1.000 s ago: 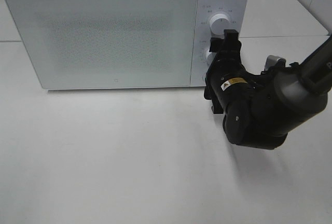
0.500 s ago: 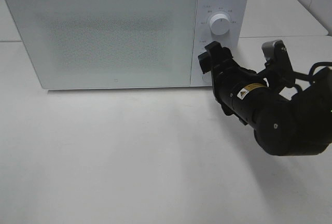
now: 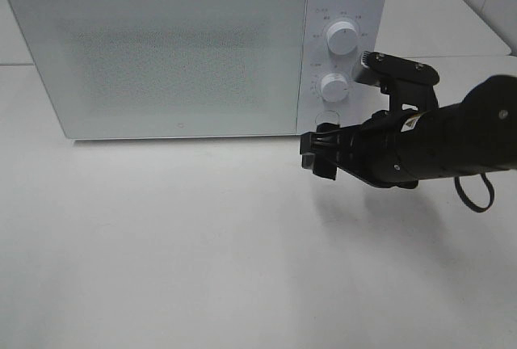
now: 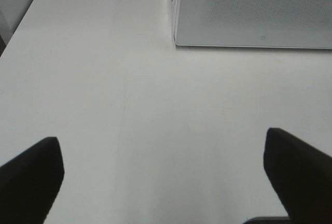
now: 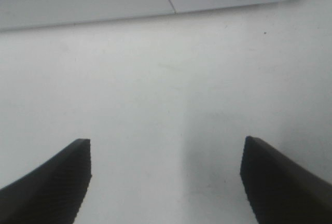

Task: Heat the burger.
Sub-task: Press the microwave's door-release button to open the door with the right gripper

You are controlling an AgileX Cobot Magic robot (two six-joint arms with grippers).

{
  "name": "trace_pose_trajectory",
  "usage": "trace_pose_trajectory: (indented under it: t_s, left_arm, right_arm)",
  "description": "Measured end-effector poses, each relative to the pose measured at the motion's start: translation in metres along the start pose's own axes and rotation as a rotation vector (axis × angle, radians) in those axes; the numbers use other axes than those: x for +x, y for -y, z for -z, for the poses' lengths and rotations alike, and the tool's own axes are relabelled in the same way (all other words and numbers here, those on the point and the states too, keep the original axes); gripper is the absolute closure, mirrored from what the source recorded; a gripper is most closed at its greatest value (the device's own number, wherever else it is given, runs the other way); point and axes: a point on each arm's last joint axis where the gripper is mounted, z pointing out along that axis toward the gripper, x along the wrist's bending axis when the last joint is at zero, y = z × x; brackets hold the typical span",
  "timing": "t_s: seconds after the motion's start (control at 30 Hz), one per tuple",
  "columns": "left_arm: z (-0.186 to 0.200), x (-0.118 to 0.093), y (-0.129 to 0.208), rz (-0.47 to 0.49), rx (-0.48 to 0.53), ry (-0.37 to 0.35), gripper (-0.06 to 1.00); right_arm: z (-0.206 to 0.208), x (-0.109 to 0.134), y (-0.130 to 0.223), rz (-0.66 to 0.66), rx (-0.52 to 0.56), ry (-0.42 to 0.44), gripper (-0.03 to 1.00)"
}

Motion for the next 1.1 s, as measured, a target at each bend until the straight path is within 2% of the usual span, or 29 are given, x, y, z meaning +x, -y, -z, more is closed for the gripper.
trace_pose_trajectory:
  t_s: [0.03,0.1,0.13,0.2,0.33,0.53,0.7,0.97,1.1]
  left_arm:
    - [0.000,0.000,0.000,0.000,0.000,0.000,-0.05]
    - [0.000,0.000,0.000,0.000,0.000,0.000,-0.05]
    - [0.000,0.000,0.000,0.000,0.000,0.000,-0.05]
    - [0.000,0.000,0.000,0.000,0.000,0.000,-0.05]
    - [0.000,0.000,0.000,0.000,0.000,0.000,-0.05]
    - [0.000,0.000,0.000,0.000,0.000,0.000,-0.05]
    - [0.000,0.000,0.000,0.000,0.000,0.000,-0.05]
    - [0.000,0.000,0.000,0.000,0.000,0.000,-0.05]
    - [0.000,0.000,0.000,0.000,0.000,0.000,-0.05]
  right_arm:
    - [0.000,0.000,0.000,0.000,0.000,0.000,0.20]
    - [0.007,0.001,-0.002,0.098,0.122,-0.024,0.20]
    - [0.007,0.001,-0.002,0.098,0.122,-0.024,0.20]
    - [0.015,0.002,0.000,0.179,0.219,-0.043,0.20]
    - [0.028,0.004,0.002,0.238,0.279,-0.055,0.20]
    - [0.067,0.005,0.005,0.307,0.355,-0.064,0.20]
    - [0.094,0.003,0.005,0.314,0.356,-0.050,0.20]
    - [0.149,-0.005,0.009,0.333,0.302,0.009,0.20]
    - [0.187,-0.011,0.015,0.345,0.213,0.022,0.20]
